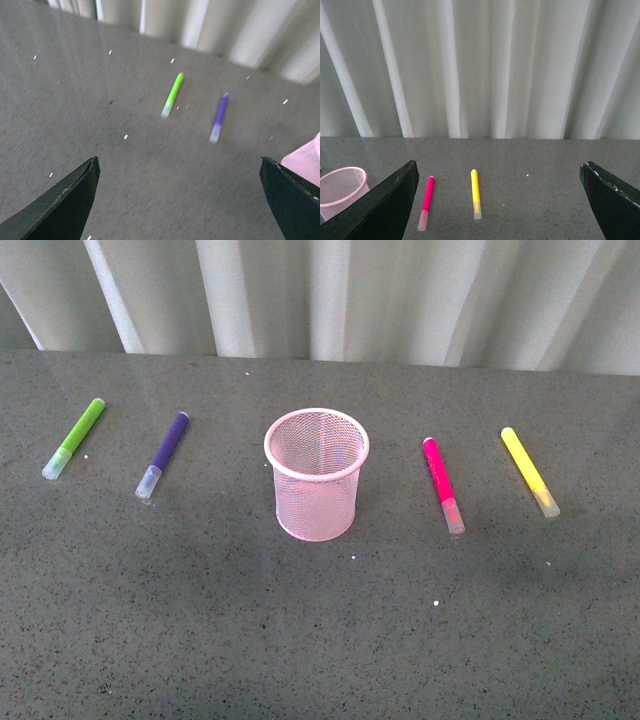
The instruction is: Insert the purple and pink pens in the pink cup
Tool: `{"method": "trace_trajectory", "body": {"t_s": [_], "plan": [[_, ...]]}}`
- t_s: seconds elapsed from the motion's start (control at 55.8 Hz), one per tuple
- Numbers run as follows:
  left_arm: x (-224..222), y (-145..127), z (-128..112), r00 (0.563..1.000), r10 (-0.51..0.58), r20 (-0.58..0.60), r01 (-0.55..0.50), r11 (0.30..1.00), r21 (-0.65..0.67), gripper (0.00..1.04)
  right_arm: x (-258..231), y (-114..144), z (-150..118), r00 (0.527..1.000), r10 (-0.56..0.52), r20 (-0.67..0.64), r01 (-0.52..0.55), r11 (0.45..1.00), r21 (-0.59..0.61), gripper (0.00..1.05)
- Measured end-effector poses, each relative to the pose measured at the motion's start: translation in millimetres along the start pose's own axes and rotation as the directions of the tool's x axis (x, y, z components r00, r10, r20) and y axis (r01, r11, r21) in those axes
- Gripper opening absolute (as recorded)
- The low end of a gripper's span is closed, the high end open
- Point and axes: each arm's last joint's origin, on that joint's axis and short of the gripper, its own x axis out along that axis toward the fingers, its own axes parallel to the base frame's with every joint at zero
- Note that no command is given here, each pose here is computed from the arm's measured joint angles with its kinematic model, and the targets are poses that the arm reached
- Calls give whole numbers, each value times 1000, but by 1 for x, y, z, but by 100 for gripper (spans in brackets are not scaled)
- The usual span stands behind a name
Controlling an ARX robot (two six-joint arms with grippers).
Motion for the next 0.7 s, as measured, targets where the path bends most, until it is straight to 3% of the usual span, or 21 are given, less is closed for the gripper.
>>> {"method": "trace_trajectory", "body": {"t_s": [0.072,0.161,0.251,0.305,0.43,0.52,0.699], "plan": [[10,-17,45,990,-79,115,80,997,0,98,0,0,0,1000,0,0,0,1000,0,98],[36,-40,92,969,-174,174,167,984,55,98,0,0,0,1000,0,0,0,1000,0,98],[91,-69,126,970,-233,69,224,968,117,98,0,0,0,1000,0,0,0,1000,0,98],[125,-81,134,968,-247,-33,249,958,139,98,0,0,0,1000,0,0,0,1000,0,98],[205,-104,137,947,-182,-265,235,954,185,98,0,0,0,1000,0,0,0,1000,0,98],[237,-111,129,920,-139,-366,227,951,211,98,0,0,0,1000,0,0,0,1000,0,98],[279,-111,91,831,-54,-554,213,950,227,98,0,0,0,1000,0,0,0,1000,0,98]]}}
